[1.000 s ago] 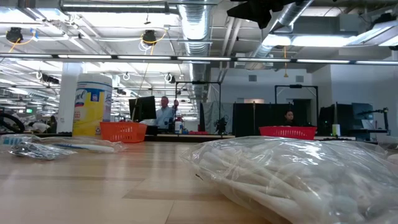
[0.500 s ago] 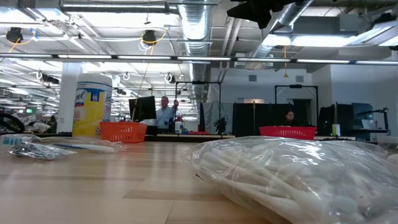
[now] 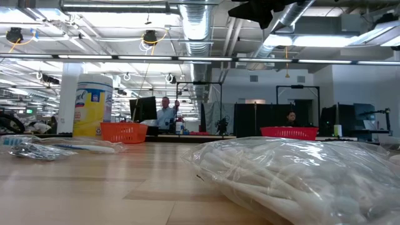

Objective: Pick & Place Travel size toiletries
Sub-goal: Put the right red toothbrush into the orange bin

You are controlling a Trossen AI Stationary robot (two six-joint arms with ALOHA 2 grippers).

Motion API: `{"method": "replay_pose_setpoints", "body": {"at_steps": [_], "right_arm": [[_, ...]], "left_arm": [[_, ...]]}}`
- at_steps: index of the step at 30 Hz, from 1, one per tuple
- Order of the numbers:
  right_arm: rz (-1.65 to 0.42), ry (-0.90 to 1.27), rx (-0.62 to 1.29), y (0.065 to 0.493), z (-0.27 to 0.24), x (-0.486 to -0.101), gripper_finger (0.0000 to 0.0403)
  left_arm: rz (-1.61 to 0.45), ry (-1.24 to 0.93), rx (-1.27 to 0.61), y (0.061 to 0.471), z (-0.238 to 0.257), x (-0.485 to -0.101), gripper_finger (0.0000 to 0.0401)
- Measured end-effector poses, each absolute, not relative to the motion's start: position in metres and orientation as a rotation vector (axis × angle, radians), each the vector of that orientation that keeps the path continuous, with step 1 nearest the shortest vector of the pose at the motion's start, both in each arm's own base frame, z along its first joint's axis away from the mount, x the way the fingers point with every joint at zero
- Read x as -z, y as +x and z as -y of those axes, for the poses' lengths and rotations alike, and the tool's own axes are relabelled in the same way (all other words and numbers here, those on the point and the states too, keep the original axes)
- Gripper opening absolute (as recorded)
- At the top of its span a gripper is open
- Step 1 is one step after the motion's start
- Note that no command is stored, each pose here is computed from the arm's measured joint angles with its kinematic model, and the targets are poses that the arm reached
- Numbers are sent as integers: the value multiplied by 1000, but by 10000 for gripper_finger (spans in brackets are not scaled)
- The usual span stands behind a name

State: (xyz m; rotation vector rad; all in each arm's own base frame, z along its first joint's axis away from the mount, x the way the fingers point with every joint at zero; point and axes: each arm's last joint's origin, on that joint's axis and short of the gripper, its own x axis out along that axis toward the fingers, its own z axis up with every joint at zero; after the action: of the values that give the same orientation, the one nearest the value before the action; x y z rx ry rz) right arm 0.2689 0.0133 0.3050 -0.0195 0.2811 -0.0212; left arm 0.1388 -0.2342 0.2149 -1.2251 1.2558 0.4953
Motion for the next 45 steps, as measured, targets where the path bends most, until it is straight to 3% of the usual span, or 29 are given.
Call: {"method": "replay_pose_setpoints", "body": {"at_steps": [14, 45], "right_arm": [[-281, -19, 21, 269, -13, -305, 225], [-281, -19, 21, 269, -13, -305, 225]], "left_arm": [[-1035, -1066, -385, 149, 229, -217, 57], [-850, -747, -216, 207, 197, -226, 57]]}}
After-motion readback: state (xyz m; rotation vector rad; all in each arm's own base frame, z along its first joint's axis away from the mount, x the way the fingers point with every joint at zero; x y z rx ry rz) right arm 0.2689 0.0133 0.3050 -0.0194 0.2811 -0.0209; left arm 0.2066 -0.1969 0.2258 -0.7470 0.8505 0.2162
